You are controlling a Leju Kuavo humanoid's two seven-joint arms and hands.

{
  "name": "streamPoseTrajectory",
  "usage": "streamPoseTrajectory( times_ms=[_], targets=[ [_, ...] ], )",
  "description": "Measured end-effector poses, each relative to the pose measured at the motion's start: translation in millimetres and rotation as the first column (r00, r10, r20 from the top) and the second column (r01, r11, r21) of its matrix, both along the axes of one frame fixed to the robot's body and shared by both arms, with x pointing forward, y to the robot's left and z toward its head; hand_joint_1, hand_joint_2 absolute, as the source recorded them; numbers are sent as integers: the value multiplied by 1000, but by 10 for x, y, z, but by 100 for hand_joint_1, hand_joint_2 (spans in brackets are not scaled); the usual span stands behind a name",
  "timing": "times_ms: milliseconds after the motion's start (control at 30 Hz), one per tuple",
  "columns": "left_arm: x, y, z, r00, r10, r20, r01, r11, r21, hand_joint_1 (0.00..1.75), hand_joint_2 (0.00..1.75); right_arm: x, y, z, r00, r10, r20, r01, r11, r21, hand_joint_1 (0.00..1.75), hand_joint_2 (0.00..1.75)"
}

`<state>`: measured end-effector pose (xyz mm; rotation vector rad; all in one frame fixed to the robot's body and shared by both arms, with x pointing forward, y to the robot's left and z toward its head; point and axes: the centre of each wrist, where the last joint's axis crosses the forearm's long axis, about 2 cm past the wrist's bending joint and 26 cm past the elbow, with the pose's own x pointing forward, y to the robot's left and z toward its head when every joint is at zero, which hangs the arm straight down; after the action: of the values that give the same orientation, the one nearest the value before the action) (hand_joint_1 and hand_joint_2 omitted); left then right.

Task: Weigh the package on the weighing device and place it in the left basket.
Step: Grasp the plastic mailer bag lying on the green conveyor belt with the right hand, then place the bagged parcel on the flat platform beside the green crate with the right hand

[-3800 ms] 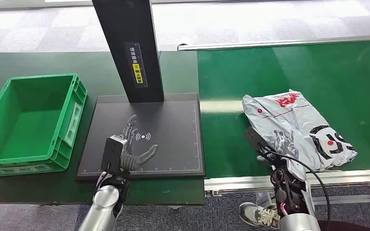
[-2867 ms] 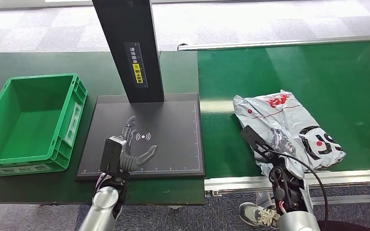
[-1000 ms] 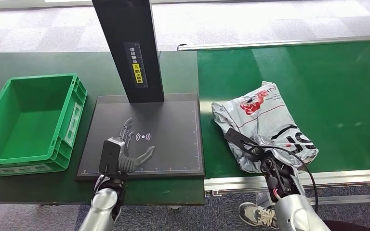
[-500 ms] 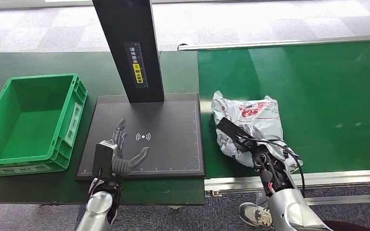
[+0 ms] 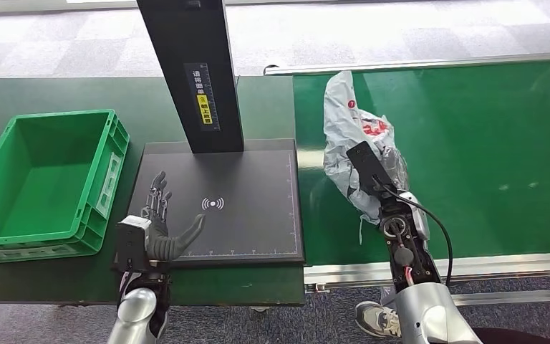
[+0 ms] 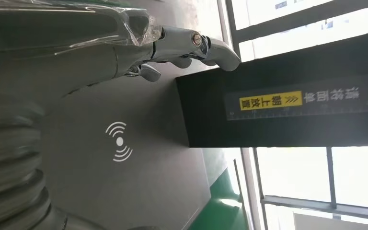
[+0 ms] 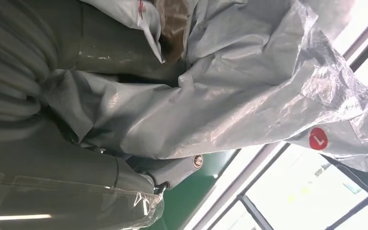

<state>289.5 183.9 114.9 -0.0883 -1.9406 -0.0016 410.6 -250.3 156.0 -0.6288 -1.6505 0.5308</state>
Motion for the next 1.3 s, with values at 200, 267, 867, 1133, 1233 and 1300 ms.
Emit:
streamPoseTrajectory(
  times_ms=[200, 267, 867, 1133, 1233, 1300],
  targets=[
    [4, 24, 16, 1000, 9, 10, -9, 1000, -5, 0, 175, -24, 2, 99, 998, -8, 58, 7, 1000, 19, 175, 175],
    [4, 27, 19, 1000, 10, 12, -10, 1000, -5, 0, 175, -31, 2, 110, 998, -9, 65, 8, 1000, 20, 175, 175],
    [6, 53, 22, 999, 30, 26, -29, 999, -21, 0, 175, -57, -1, 135, 991, -11, 137, 6, 999, 36, 175, 175],
    [49, 106, 67, 970, 215, 116, -210, 976, -55, 0, 175, -194, 202, 225, 923, 170, 347, -196, 980, 43, 175, 175],
    [74, 116, 100, 952, 273, 136, -262, 961, -90, 0, 175, -258, 475, 257, 878, 335, 340, -356, 934, -2, 175, 175],
    [87, 121, 120, 941, 308, 141, -295, 950, -102, 0, 175, -295, 679, 270, 839, 449, 308, -458, 888, -48, 175, 175]
  ],
)
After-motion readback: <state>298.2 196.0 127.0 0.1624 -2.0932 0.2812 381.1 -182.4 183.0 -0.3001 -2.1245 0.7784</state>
